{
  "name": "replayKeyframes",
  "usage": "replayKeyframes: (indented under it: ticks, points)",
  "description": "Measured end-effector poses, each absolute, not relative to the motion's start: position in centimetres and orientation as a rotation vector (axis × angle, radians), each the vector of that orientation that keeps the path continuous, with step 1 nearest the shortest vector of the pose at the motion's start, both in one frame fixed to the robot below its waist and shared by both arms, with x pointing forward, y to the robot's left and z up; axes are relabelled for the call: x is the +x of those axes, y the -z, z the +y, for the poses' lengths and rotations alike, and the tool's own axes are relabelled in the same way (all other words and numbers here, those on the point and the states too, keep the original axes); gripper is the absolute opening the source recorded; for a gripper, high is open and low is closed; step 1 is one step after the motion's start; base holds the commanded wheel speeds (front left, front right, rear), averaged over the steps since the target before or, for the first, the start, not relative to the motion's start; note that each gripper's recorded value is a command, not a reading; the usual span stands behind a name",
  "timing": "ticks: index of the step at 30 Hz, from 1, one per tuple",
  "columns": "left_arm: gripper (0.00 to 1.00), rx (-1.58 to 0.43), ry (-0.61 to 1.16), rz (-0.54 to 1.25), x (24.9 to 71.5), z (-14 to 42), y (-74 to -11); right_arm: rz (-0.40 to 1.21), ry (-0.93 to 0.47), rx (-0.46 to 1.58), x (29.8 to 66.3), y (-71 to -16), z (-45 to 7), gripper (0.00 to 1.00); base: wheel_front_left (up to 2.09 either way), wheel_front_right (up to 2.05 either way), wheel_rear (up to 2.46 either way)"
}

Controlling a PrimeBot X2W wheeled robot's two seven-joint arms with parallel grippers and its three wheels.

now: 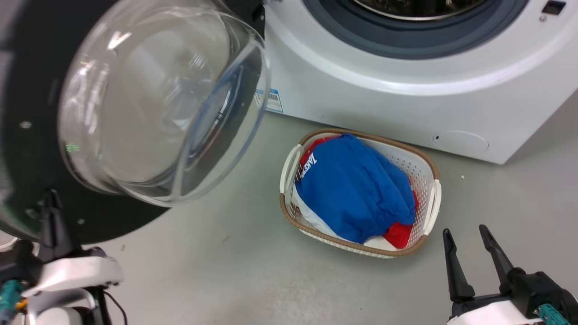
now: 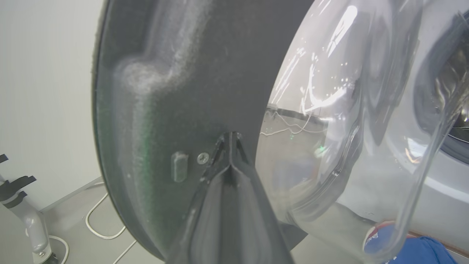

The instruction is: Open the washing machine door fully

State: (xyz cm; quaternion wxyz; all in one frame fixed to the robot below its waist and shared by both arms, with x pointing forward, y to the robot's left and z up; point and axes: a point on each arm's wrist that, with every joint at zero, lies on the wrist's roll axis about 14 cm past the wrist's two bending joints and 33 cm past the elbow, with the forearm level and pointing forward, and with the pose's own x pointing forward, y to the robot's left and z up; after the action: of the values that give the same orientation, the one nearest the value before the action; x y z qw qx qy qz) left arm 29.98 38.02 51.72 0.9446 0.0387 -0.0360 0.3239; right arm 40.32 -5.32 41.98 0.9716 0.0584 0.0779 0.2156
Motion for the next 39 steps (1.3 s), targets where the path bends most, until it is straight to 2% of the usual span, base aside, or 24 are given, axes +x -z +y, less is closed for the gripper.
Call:
replayKeyframes:
  ticks: [18,39]
  points:
    - [0.00,0.097,-0.767,-0.072,31.3,43.5,-51.8,0.152,-0.397,0.104,41.8,-41.4,-6.4,1.00,0.00,0.00,0.00]
    - [0.00,0.071,-0.751,-0.089,31.6,43.0,-52.0,0.109,-0.360,0.109,41.0,-43.4,-7.8,1.00,0.00,0.00,0.00]
